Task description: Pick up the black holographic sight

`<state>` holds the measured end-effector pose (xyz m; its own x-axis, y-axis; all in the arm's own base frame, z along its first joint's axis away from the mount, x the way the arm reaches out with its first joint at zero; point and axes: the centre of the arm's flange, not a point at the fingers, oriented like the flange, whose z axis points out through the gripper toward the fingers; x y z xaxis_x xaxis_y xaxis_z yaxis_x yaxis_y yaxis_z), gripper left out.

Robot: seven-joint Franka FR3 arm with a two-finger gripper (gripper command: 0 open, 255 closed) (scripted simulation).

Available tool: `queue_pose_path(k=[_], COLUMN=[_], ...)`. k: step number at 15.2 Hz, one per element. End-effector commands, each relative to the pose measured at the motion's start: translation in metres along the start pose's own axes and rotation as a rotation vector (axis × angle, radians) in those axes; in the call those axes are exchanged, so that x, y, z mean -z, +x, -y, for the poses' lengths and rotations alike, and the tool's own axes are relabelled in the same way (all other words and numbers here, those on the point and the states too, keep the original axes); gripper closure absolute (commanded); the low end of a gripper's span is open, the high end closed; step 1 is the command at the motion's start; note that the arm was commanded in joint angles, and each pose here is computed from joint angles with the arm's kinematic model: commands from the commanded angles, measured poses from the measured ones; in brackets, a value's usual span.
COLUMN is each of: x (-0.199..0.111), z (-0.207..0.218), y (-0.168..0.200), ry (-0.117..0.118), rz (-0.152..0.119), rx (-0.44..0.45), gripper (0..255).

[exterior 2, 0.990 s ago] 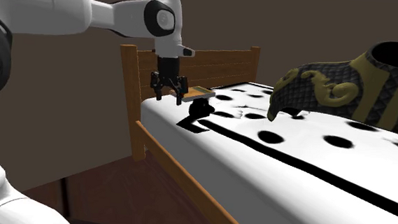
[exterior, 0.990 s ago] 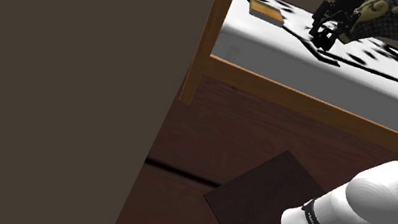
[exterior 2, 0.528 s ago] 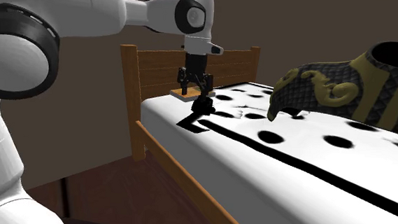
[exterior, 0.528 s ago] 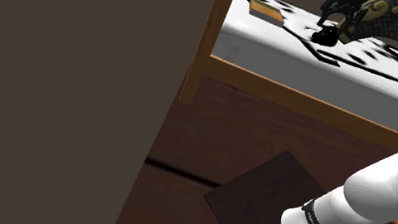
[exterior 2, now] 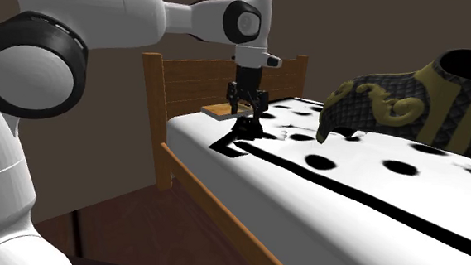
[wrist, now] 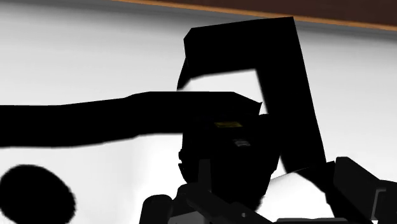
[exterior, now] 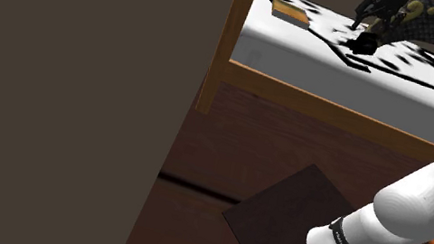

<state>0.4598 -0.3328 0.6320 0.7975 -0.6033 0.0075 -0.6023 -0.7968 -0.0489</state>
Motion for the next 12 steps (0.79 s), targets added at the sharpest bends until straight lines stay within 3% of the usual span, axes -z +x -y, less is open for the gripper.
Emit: queue_pose_path(k=[1, 4, 5, 12], x=[-0.019, -0.028, -0.025, -0.017], z=[0.009, 0.009, 0.007, 0.003], y=[0.000, 0.000, -0.003, -0.007], ry=[0.019, 0.019, 0.019, 0.019], rz=[0.017, 0.017, 0.017, 0.017], rx=[0.010, 0.010, 0.010, 0.011], gripper=[0, 0, 255, 255])
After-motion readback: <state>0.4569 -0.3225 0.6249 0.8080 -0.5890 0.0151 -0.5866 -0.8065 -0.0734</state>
